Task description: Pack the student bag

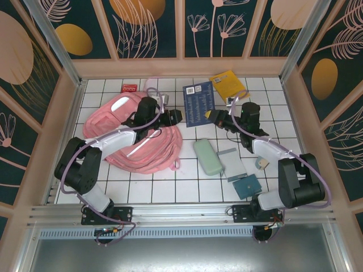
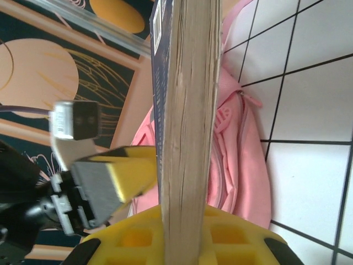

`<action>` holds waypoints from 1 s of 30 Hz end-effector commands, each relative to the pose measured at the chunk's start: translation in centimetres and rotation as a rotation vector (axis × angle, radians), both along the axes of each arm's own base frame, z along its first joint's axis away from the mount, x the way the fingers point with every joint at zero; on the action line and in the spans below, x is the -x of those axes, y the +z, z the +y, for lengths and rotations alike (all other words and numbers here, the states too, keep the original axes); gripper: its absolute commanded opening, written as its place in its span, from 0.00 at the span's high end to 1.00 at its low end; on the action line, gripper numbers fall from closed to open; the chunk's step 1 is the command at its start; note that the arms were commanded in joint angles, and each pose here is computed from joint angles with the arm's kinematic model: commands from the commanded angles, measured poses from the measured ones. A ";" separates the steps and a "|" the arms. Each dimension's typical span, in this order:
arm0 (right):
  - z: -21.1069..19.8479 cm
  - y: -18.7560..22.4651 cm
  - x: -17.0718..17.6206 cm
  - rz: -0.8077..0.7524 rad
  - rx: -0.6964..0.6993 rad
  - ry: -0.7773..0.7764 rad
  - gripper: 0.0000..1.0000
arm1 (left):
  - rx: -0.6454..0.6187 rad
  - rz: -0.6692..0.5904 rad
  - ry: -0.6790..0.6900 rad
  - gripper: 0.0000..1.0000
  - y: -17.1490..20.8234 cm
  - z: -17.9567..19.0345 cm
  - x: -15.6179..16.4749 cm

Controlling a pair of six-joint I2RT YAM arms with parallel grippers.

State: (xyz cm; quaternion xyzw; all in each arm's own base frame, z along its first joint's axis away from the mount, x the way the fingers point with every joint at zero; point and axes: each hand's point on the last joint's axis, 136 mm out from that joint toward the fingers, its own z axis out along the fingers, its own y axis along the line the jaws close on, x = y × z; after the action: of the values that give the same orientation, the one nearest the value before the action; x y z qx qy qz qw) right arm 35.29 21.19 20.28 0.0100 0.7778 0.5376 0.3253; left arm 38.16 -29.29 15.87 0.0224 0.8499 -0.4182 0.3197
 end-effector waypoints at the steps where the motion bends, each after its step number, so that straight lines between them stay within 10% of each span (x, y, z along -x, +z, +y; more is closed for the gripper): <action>1: -0.1 3.1 0.5 -0.132 -0.023 -0.042 1.00 | 0.047 -0.014 0.056 0.50 1.1 0.8 0.4; 12: -0.7 3.6 2.3 -0.154 -0.019 -0.091 1.00 | -0.454 0.032 0.048 0.54 -2.8 6.9 6.8; 30: -0.9 3.5 2.8 -0.155 -0.006 -0.091 1.00 | -0.838 0.058 -0.117 0.58 -8.5 7.1 14.0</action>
State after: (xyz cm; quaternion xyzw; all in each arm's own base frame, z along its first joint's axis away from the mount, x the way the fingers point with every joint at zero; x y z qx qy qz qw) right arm 32.95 20.24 21.58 0.0270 0.7680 0.5178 0.3760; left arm 24.39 -23.70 8.49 0.1703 0.9492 -0.1052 0.2428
